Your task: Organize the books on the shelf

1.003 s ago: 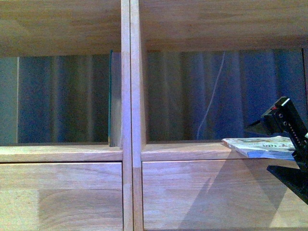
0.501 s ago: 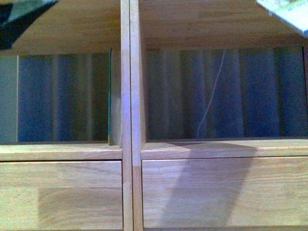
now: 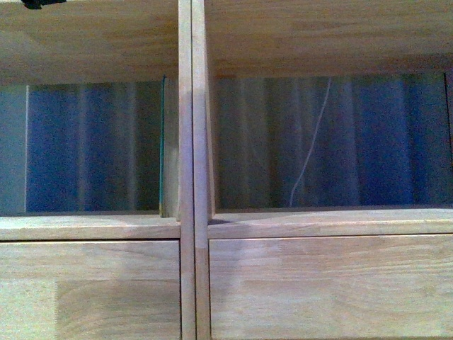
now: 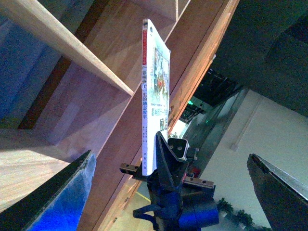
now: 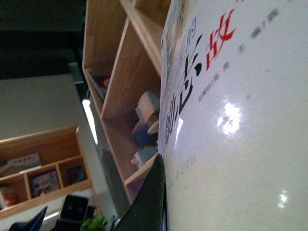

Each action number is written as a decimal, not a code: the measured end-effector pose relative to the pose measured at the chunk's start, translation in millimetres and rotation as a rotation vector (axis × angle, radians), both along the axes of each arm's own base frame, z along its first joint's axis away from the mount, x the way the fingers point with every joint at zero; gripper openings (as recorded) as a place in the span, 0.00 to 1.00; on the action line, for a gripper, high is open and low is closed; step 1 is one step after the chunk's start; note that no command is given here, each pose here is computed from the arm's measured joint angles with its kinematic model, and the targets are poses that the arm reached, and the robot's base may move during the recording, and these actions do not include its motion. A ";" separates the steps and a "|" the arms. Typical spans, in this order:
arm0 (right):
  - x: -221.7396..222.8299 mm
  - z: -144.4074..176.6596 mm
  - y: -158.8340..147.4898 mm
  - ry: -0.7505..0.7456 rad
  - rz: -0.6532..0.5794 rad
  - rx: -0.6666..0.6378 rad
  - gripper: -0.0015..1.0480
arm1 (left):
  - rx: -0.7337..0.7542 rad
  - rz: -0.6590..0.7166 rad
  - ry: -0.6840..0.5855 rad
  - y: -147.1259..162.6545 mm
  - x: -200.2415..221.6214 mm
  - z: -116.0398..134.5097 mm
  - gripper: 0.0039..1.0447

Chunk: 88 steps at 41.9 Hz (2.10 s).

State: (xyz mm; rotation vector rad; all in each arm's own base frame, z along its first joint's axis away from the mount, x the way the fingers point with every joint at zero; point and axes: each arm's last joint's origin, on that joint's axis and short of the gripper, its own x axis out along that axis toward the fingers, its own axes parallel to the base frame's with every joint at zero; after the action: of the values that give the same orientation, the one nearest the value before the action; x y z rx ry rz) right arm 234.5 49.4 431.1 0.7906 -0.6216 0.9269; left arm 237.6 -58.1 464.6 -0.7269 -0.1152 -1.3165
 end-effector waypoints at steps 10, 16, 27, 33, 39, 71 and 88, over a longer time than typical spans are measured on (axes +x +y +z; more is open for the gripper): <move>-0.8 -0.9 31.1 -0.007 0.133 -0.075 0.07 | 0.015 -0.001 -0.045 -2.6 -2.3 0.9 0.93; -5.5 -2.4 53.1 -0.008 0.210 -0.141 0.07 | 0.007 0.001 -0.091 -2.0 -6.4 3.9 0.93; -14.3 -1.9 66.9 -0.059 0.316 -0.171 0.07 | -0.004 -0.011 -0.108 -3.3 -9.2 5.7 0.93; -16.5 -3.7 71.5 -0.101 0.408 -0.185 0.07 | -0.015 -0.053 -0.127 -10.2 -15.2 8.1 0.93; -13.4 -13.1 74.3 -0.089 0.499 -0.184 0.07 | -0.008 -0.090 -0.119 -20.5 -18.3 7.8 0.93; -7.7 -37.9 72.0 -0.013 0.525 -0.234 0.07 | 0.016 -0.006 -0.100 -21.2 -9.6 7.1 0.19; -11.4 -35.4 72.5 -0.034 0.528 -0.225 0.52 | -0.043 0.041 -0.135 -1.4 -11.4 9.1 0.06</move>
State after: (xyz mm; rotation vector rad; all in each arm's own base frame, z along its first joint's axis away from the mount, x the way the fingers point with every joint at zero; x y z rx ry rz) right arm 223.1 121.9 395.6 0.7487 -0.3282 1.4674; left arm 226.2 -59.5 473.7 -0.6689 -0.2662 -1.3268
